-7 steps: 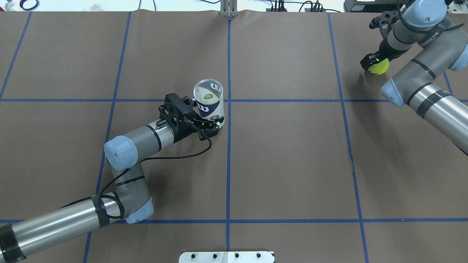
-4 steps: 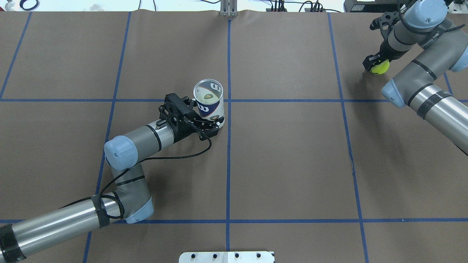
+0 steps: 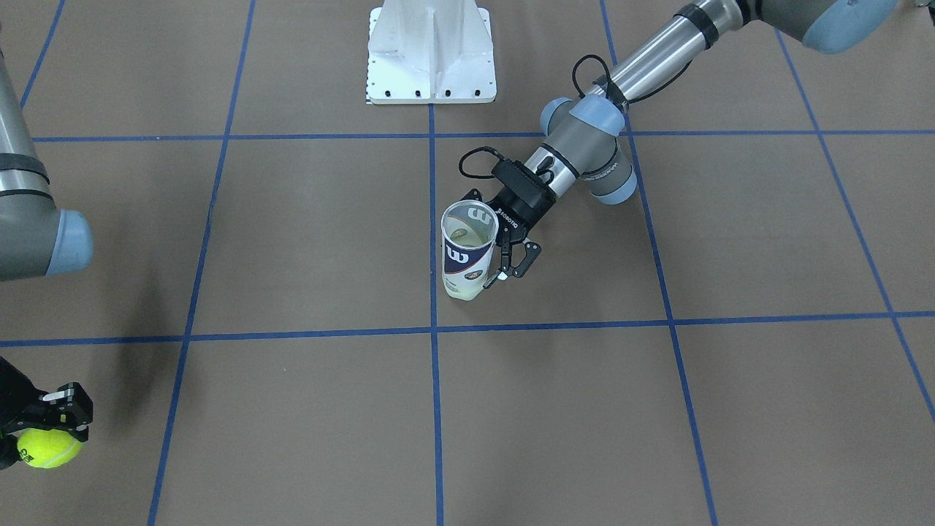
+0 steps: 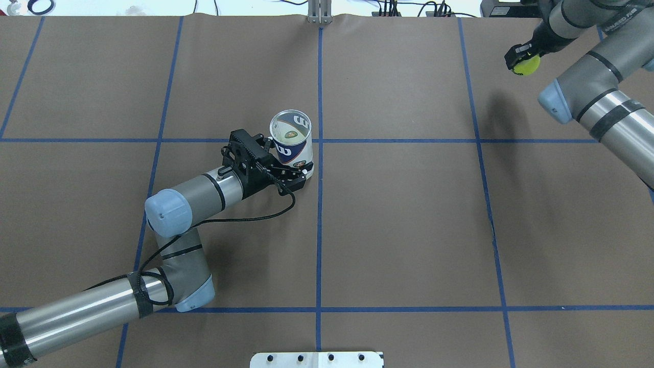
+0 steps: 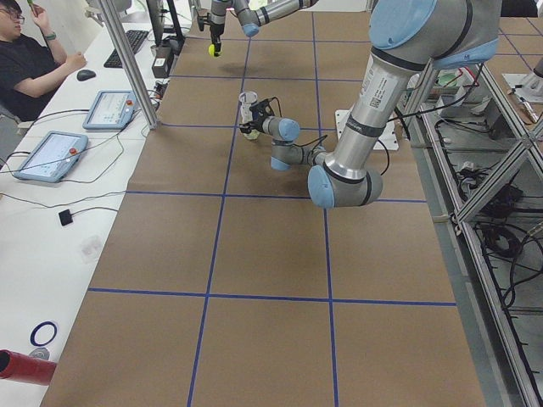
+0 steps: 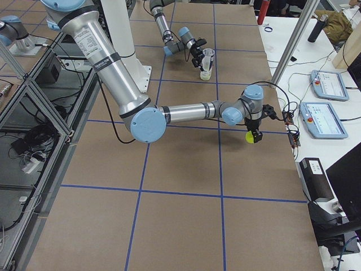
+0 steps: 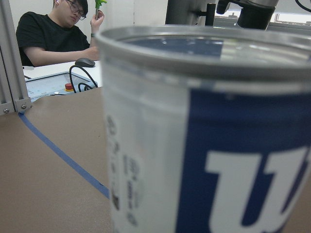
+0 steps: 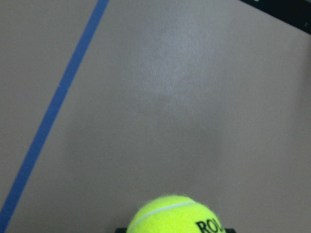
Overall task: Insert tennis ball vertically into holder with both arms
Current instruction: 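Carry the ball with the right gripper over the can's open top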
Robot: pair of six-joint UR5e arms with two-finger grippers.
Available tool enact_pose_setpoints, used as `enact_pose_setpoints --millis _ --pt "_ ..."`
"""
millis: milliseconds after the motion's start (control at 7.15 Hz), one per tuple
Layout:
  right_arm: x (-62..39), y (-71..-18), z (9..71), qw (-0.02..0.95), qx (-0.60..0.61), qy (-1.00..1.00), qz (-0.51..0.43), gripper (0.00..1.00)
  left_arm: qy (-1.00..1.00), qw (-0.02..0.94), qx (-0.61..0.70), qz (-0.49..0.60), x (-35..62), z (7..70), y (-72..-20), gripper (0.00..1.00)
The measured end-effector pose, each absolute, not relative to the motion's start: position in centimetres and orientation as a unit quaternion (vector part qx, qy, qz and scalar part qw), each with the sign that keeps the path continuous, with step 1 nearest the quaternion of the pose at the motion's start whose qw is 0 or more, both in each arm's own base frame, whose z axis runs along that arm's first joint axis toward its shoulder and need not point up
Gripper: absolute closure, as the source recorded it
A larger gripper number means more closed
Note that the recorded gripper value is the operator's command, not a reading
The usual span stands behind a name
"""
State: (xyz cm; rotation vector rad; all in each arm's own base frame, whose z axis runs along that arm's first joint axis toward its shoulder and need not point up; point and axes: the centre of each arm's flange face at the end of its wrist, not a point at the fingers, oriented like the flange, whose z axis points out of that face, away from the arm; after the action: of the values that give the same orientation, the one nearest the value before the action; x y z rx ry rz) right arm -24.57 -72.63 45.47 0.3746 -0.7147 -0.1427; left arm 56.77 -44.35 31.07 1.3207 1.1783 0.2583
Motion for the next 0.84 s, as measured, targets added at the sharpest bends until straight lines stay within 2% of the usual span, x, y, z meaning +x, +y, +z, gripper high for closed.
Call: enact_pose_setpoints --millis 140,420,839 --pt "-26.3 -72.8 39.3 0.903 0.181 -0.390 -0.018 1.00 0.514 0.626 0.576 0.112 56.8 31.0 -44.3 0.01" --pt "-33.7 -69.5 26.6 0.866 0.153 -0.473 0.056 1.00 0.516 0.624 0.576 0.113 56.9 30.8 -44.2 0.01" --pt "-41.0 -64.7 13.0 0.837 0.108 -0.530 0.089 1.00 0.520 0.621 0.576 0.113 57.2 30.2 -44.0 0.01"
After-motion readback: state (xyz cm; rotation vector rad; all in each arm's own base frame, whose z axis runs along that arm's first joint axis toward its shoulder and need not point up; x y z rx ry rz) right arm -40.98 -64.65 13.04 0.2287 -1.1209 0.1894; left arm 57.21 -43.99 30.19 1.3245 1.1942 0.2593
